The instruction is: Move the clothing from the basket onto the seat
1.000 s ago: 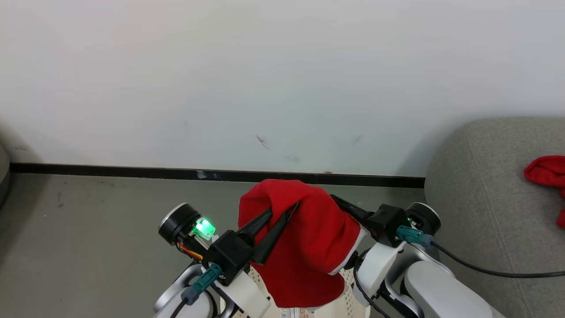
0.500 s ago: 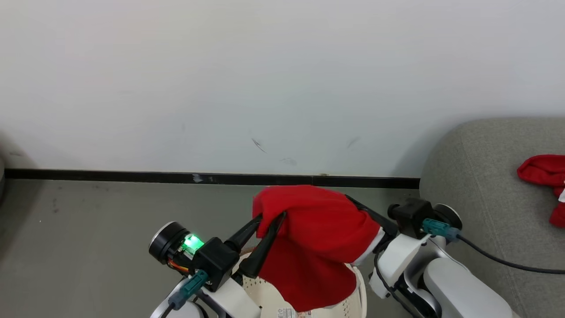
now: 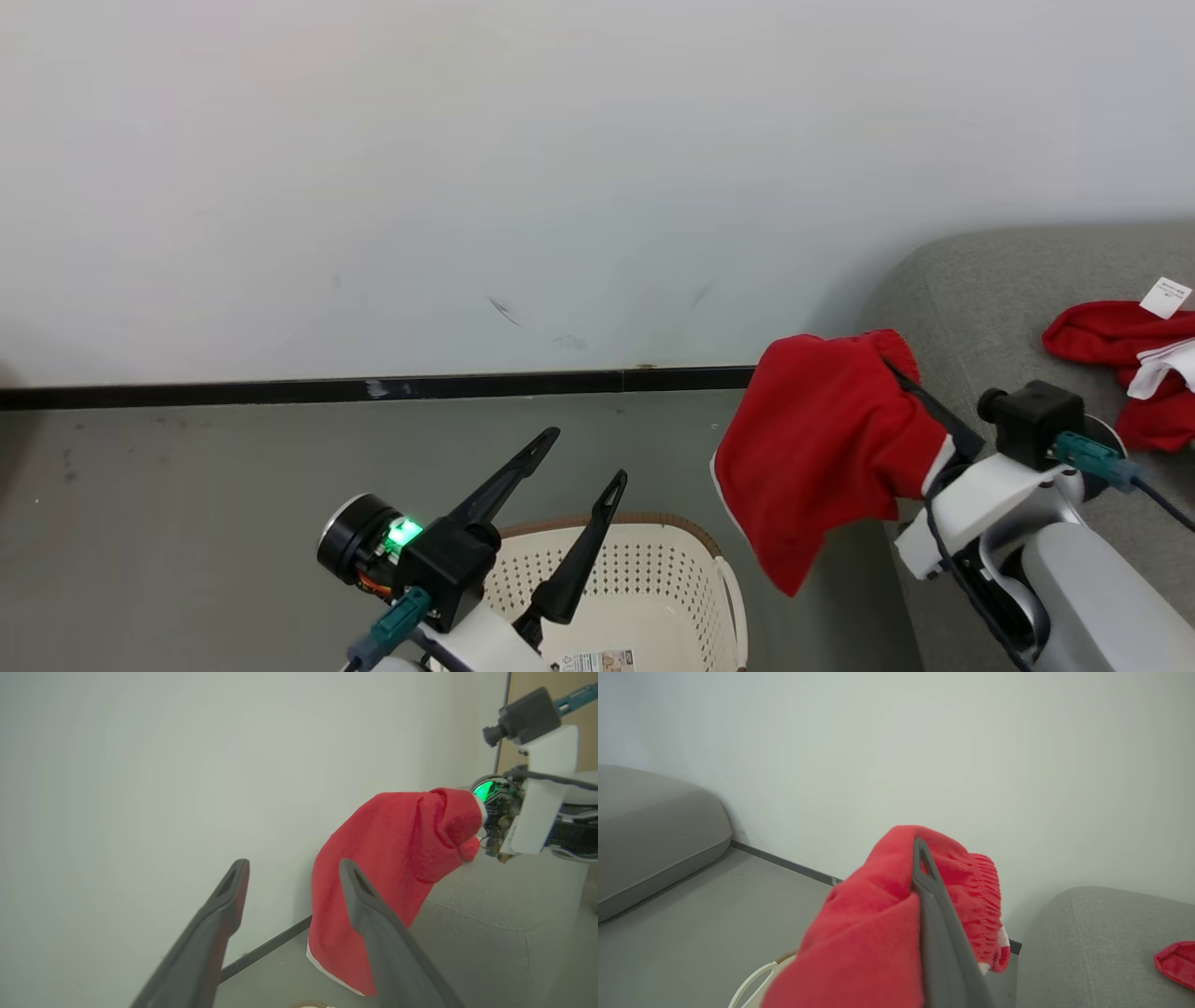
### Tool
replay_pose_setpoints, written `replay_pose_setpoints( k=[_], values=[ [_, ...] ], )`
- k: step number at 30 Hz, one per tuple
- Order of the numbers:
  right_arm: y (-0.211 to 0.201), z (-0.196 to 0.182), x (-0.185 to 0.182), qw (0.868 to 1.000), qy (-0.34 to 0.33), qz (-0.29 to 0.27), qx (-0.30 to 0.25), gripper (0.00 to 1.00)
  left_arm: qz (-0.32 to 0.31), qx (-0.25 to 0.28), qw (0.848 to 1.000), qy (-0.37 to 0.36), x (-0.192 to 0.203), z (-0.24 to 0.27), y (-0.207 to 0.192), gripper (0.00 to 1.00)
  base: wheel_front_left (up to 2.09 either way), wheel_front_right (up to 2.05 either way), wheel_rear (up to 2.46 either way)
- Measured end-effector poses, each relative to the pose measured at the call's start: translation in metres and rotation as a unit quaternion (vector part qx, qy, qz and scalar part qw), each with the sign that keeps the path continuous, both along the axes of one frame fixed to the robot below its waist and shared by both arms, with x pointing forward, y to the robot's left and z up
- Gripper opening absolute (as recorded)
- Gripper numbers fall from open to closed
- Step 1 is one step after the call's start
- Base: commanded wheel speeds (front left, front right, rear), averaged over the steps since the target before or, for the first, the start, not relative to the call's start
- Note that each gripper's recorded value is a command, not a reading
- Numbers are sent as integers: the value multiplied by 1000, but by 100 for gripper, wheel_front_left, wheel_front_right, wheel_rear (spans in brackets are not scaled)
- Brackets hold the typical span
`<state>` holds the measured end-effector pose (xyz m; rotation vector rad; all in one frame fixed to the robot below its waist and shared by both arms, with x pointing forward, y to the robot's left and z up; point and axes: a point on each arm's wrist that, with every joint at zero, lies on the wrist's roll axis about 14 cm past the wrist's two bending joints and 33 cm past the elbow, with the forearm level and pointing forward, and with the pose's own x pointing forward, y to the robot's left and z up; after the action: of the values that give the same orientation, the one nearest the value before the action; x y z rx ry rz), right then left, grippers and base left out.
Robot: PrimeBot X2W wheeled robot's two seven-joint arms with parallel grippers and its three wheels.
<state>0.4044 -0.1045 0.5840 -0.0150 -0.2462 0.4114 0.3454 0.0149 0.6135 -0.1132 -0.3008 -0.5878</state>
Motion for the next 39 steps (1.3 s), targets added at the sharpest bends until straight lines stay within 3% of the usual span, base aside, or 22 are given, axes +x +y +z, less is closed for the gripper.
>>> replay_pose_setpoints(
  k=[13, 23, 39],
  values=[
    [-103, -7, -30, 989, -5, -145, 15, 0, -70, -15, 997, 8, -15, -4, -41, 100, 0, 0, 0],
    [-159, -17, -72, 971, -2, -239, 23, 0, -137, -23, 990, 16, -28, -6, -78, 100, 0, 0, 0],
    [-199, -27, -130, 945, 4, -326, 32, 0, -217, -30, 975, 28, -43, -11, -122, 100, 0, 0, 0]
  ],
)
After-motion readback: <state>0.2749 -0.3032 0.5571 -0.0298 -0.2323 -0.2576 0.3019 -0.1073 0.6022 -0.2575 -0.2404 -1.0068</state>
